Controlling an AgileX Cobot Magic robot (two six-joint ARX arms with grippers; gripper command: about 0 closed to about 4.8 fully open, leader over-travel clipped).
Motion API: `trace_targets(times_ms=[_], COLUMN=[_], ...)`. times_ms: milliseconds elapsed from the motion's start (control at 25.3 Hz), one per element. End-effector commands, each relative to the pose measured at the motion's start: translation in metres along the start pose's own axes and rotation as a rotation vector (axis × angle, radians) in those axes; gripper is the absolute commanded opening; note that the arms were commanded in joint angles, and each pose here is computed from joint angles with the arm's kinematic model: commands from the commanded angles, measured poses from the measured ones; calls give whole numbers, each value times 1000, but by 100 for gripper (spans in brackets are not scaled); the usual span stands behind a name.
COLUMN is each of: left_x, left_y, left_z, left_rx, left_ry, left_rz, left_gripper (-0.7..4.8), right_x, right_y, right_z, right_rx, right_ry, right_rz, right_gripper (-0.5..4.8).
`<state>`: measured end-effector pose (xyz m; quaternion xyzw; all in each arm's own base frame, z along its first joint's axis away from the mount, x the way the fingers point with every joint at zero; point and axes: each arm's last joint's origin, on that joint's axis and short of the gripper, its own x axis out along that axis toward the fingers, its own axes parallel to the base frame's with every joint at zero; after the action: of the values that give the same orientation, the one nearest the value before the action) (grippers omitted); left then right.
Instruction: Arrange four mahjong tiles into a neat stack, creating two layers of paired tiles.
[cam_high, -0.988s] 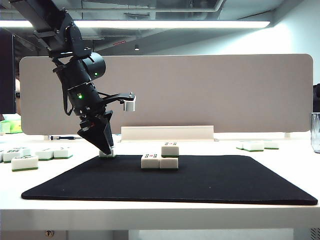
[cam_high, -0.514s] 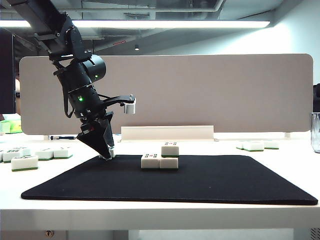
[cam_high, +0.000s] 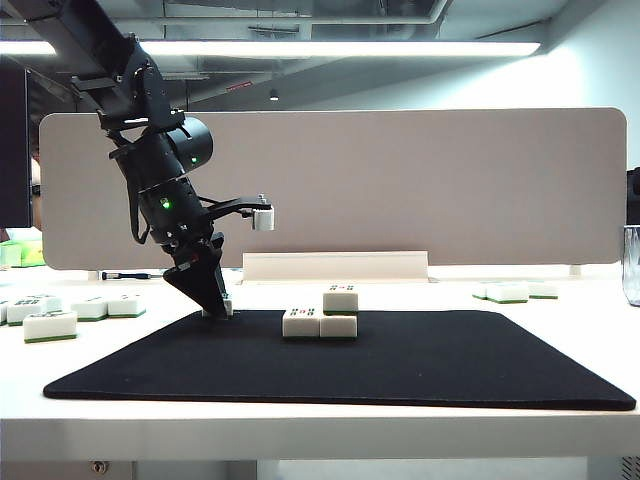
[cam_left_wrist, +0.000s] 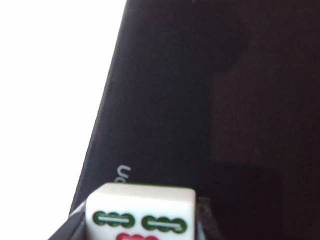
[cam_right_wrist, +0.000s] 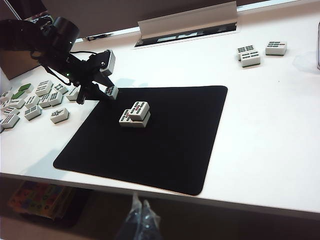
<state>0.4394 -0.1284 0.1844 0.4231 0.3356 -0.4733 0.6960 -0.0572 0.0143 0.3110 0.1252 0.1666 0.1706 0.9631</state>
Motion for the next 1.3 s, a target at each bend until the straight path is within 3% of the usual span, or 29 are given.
trace_targets(times_ms=[40, 277, 593, 790, 909, 988, 1304], left_x=[5, -9, -56, -62, -52, -50, -46], left_y=[-1, 0, -9, -32, -55, -64, -72], left_z=[-2, 4, 29, 59, 86, 97, 96], left_rx=[-46, -116, -198, -131, 0, 48, 47], left_ry=[8, -3, -73, -100, -50, -21, 0], left_rz=[-5, 14, 32, -41, -49, -42, -90], left_gripper=[147, 147, 147, 148, 148, 149, 153], right_x=[-2, -2, -2, -1, -1, -1, -1], right_y=[1, 1, 1, 0, 0, 0, 0], right_z=[-1, -1, -1, -1, -1, -1, -1], right_rx=[-13, -12, -13, -11, -12, -11, -11], right_ry=[-21, -20, -22, -17, -17, -17, -17], right_rz=[5, 6, 5, 5, 5, 5, 5], right_gripper=[-1, -1, -1, -1, -1, -1, -1])
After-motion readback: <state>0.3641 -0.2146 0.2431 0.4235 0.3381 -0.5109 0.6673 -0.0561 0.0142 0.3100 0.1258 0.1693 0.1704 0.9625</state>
